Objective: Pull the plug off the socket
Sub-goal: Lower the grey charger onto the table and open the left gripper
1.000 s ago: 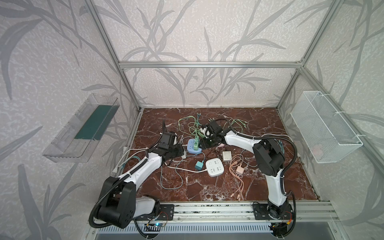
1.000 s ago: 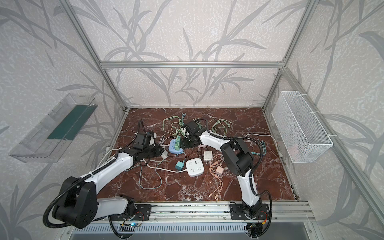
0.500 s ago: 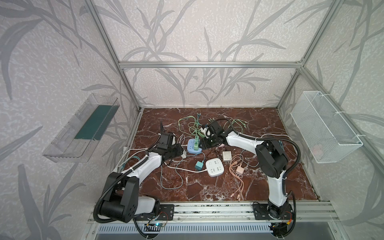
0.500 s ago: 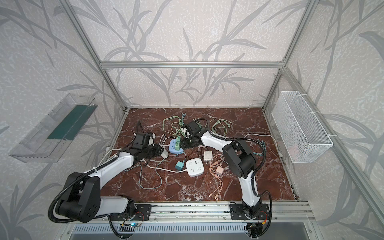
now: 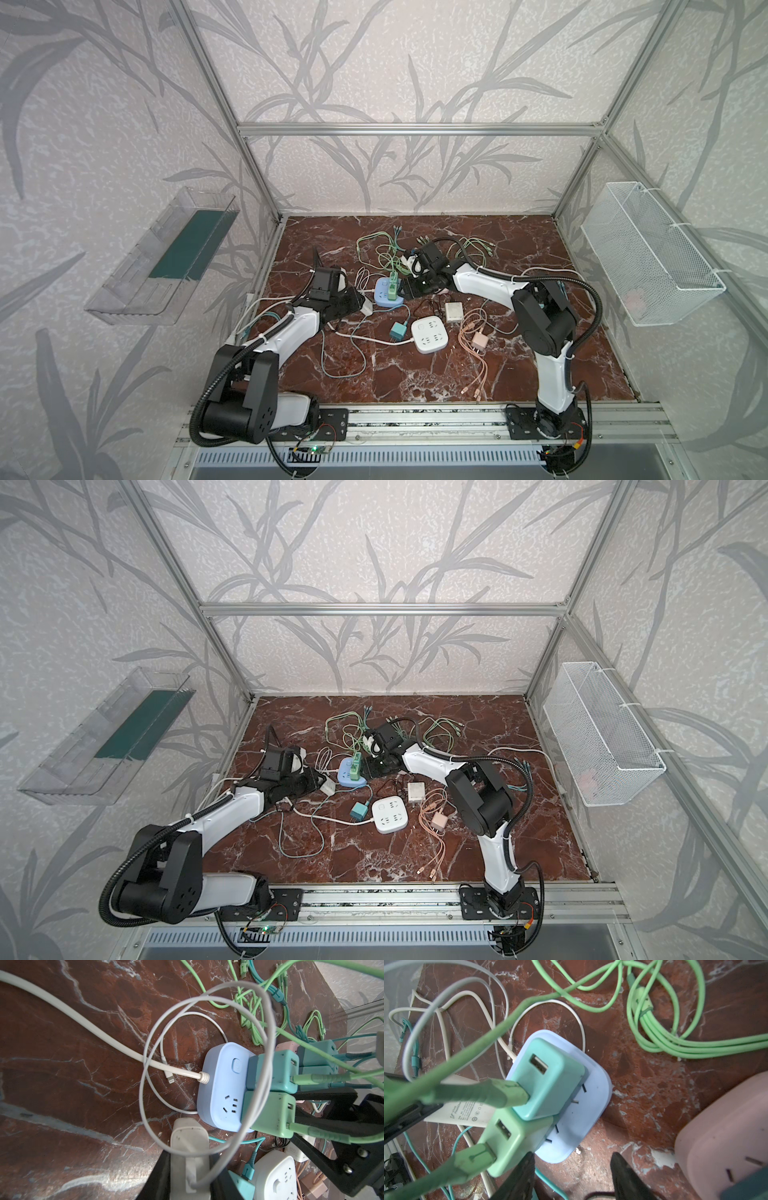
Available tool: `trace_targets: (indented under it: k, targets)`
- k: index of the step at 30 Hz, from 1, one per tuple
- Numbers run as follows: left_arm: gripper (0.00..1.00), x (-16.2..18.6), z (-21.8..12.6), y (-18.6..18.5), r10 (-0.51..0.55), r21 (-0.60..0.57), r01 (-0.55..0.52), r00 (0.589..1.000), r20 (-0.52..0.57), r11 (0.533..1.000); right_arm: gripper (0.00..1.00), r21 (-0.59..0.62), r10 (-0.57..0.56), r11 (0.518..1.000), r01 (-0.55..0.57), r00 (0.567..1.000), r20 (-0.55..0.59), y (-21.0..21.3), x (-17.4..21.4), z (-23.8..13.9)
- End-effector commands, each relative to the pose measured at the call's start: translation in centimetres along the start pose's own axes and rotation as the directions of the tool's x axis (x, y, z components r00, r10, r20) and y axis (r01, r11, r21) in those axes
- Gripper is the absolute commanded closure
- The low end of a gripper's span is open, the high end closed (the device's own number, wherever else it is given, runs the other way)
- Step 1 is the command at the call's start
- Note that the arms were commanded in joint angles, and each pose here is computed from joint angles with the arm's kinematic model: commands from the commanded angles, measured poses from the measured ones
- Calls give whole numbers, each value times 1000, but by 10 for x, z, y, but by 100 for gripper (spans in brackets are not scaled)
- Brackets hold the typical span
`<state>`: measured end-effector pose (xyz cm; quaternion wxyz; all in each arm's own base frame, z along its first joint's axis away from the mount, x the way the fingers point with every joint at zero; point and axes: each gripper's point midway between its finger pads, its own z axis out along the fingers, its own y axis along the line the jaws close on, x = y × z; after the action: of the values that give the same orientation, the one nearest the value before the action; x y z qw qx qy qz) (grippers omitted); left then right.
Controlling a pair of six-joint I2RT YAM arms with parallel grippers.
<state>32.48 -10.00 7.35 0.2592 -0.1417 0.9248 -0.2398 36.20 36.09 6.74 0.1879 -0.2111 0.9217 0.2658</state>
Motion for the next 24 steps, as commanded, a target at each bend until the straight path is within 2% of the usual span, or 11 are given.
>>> trace_targets:
  k: [1,5,12,24]
  targets:
    - [66,27,5,29,-51,-102,42,995,-88,994,40,-16,-12,1000,13,1000,25,6,-5,-12]
    - [58,28,5,36,-59,-139,45,994,-96,989,40,-12,-13,1000,13,1000,23,5,-4,-13]
    - [52,23,2,35,-45,-150,31,995,-93,988,40,-9,-18,1000,18,999,29,6,-5,-16]
    - [31,17,-14,45,-38,-248,18,996,-75,968,38,-2,-33,999,33,997,66,7,-7,-25]
